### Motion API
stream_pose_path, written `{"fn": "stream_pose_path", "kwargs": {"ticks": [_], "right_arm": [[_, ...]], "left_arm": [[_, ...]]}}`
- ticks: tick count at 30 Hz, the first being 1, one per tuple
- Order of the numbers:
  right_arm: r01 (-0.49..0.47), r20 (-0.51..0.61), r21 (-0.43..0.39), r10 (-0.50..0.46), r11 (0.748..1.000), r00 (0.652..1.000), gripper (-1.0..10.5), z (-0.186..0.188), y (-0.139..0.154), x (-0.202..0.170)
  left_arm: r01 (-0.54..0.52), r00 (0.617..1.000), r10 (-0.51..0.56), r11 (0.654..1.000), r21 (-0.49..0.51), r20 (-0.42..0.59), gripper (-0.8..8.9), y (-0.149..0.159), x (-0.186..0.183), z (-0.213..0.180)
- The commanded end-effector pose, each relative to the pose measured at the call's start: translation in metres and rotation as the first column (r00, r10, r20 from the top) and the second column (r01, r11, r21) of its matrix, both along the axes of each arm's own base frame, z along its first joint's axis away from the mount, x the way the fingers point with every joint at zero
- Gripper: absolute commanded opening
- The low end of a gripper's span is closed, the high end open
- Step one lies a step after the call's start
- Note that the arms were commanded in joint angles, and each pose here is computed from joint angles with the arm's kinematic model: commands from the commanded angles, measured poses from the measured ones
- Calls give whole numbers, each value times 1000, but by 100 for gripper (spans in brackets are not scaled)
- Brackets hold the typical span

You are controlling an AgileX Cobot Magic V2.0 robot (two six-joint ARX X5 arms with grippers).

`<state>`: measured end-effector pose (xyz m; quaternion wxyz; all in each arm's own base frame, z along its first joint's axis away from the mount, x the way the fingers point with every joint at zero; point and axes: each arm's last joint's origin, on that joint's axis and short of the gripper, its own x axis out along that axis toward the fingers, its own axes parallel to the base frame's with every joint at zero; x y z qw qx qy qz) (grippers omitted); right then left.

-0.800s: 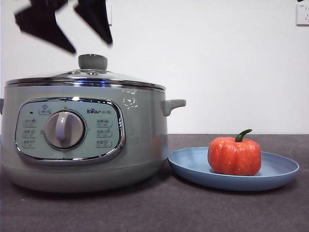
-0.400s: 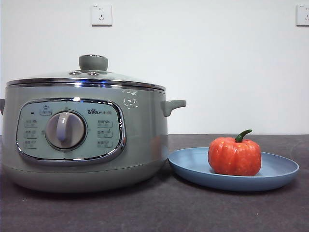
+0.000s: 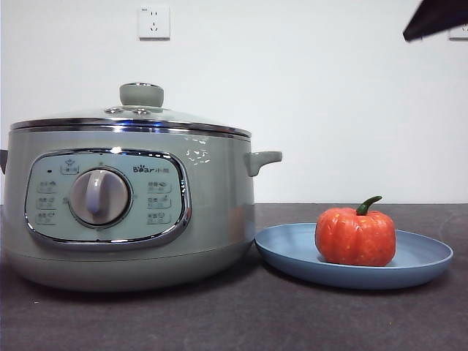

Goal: Take the pumpkin out from the steamer,put the pumpkin in the blue plate,close the lid

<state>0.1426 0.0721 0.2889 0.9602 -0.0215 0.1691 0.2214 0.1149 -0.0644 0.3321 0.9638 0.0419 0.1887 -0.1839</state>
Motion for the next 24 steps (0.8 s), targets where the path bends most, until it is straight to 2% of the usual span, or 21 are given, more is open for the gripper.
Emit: {"fn": "stream_pose_path", "kwargs": {"ticks": [1, 5, 20, 24], "right_arm": [[9, 33, 35, -10, 999, 999, -10, -12, -1, -3], [40, 6, 49, -40, 998, 999, 1, -14, -1, -2], [37, -6, 41, -37, 998, 999, 1, -15, -2, -2], [38, -6, 41, -37, 998, 999, 1, -15, -2, -2]], "left_arm": [[-5, 1000, 5, 1000, -5, -2, -8, 2, -5, -23], [-31, 999, 30, 999, -39, -20, -7, 4, -7, -31], [-29, 999, 28, 999, -25, -39, -3, 2, -5, -33], [-19, 1000, 20, 999, 30, -21, -3, 11, -18, -33]]}}
